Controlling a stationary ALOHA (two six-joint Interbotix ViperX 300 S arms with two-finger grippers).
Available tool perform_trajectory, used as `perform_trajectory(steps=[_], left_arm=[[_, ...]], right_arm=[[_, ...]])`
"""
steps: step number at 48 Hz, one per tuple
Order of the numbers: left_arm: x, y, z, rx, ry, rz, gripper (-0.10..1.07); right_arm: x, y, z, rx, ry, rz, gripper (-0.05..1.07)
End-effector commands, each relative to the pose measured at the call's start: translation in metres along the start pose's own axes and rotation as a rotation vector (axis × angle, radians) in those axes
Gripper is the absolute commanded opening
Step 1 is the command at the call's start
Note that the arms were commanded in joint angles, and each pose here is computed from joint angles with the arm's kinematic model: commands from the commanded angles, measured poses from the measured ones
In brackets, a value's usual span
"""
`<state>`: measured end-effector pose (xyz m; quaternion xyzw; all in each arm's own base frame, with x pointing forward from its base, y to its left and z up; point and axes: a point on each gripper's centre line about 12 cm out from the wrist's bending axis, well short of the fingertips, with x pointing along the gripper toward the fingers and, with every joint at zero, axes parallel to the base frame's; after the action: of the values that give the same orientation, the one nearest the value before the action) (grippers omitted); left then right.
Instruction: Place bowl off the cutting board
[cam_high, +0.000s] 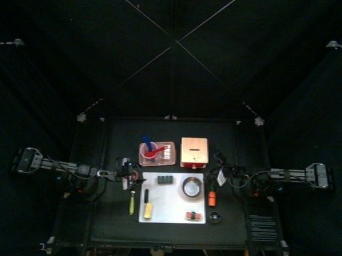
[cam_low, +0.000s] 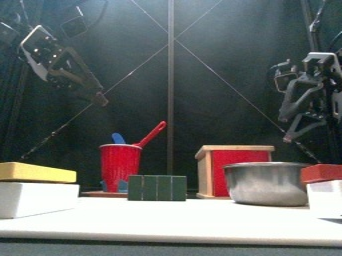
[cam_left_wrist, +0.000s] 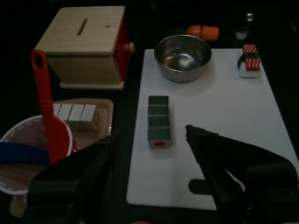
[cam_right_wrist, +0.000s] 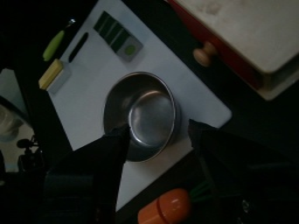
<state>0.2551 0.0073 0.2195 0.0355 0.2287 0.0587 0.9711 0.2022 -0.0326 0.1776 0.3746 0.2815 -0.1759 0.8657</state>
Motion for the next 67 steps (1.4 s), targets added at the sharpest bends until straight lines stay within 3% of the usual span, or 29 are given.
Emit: perform_trajectory(steps=[1, 11, 30, 40, 46, 58, 67], left_arm=[[0.000, 0.004, 0.012, 0.002, -0.031, 0.015, 0.95], [0.000, 0.007, 0.011, -0.007, -0.026, 0.025, 0.95], [0.000, 0.014, -0.009, -0.010, 0.020, 0.062, 0.95], [-0.002, 0.015, -0.005, -0.008, 0.005, 0.067, 0.95], [-0.003, 0.015, -0.006, -0.008, 0.002, 0.067, 0.95], [-0.006, 0.015, -0.011, -0.010, 0.009, 0.067, 0.95], [-0.006, 0.016, -0.010, -0.011, 0.003, 0.067, 0.95]], right_arm=[[0.009, 0.000, 0.001, 0.074, 0.026, -0.026, 0.88], [0.032, -0.010, -0.010, 0.147, 0.098, -0.110, 0.88], [0.062, -0.001, -0.021, 0.101, 0.161, -0.129, 0.88], [0.070, 0.010, -0.017, 0.100, 0.171, -0.120, 0.87], [0.071, 0.012, -0.018, 0.115, 0.178, -0.118, 0.82], [0.075, 0.011, -0.023, 0.135, 0.199, -0.133, 0.60], [0.068, 0.019, -0.020, 0.122, 0.221, -0.122, 0.53]])
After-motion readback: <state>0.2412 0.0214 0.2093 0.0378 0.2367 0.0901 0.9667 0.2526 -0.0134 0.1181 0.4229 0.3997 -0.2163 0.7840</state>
